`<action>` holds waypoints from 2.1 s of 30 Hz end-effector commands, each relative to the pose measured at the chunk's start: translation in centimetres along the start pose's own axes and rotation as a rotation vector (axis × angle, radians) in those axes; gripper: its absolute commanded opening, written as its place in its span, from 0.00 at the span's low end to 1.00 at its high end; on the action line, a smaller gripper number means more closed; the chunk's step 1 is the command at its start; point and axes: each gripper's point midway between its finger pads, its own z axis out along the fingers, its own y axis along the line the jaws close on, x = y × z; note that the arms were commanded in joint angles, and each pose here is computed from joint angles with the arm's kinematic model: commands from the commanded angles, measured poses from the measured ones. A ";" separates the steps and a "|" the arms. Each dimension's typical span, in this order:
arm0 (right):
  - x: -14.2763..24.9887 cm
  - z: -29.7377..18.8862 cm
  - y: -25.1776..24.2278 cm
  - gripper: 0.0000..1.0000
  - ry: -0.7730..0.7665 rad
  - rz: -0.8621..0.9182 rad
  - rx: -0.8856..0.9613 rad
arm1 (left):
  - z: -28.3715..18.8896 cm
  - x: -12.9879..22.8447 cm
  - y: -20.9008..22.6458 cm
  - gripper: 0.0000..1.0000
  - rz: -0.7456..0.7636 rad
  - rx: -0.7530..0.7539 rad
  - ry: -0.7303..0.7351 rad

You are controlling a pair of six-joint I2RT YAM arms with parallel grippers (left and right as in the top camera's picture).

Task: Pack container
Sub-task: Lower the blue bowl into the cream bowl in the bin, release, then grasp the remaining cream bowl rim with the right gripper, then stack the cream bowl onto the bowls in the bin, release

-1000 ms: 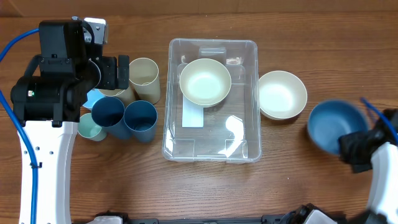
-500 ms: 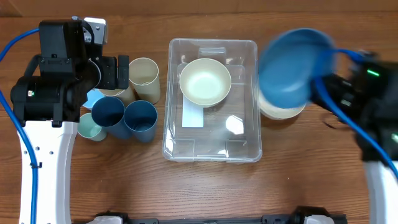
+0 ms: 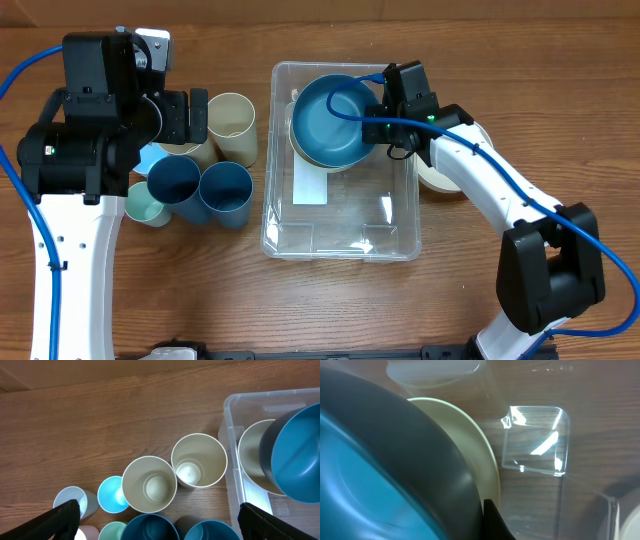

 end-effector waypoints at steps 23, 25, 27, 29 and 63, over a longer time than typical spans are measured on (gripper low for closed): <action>-4.1 -18.7 -17.9 0.67 -0.111 0.476 0.360 | -0.6 -0.8 0.1 1.00 0.014 -0.004 -0.026; -1.9 -16.3 -20.8 0.68 -0.021 0.548 0.374 | -0.6 -0.8 0.1 1.00 0.014 -0.004 -0.026; 0.5 -13.4 -22.7 0.68 0.078 0.606 0.371 | -0.6 -0.8 0.1 1.00 0.013 -0.004 -0.026; 2.8 -10.6 -23.5 0.66 0.179 0.649 0.342 | -0.6 -0.8 0.1 1.00 0.014 -0.004 -0.026; -7.0 -21.2 -0.5 0.04 -0.238 0.194 0.019 | -0.7 -0.8 0.1 1.00 0.013 -0.004 -0.026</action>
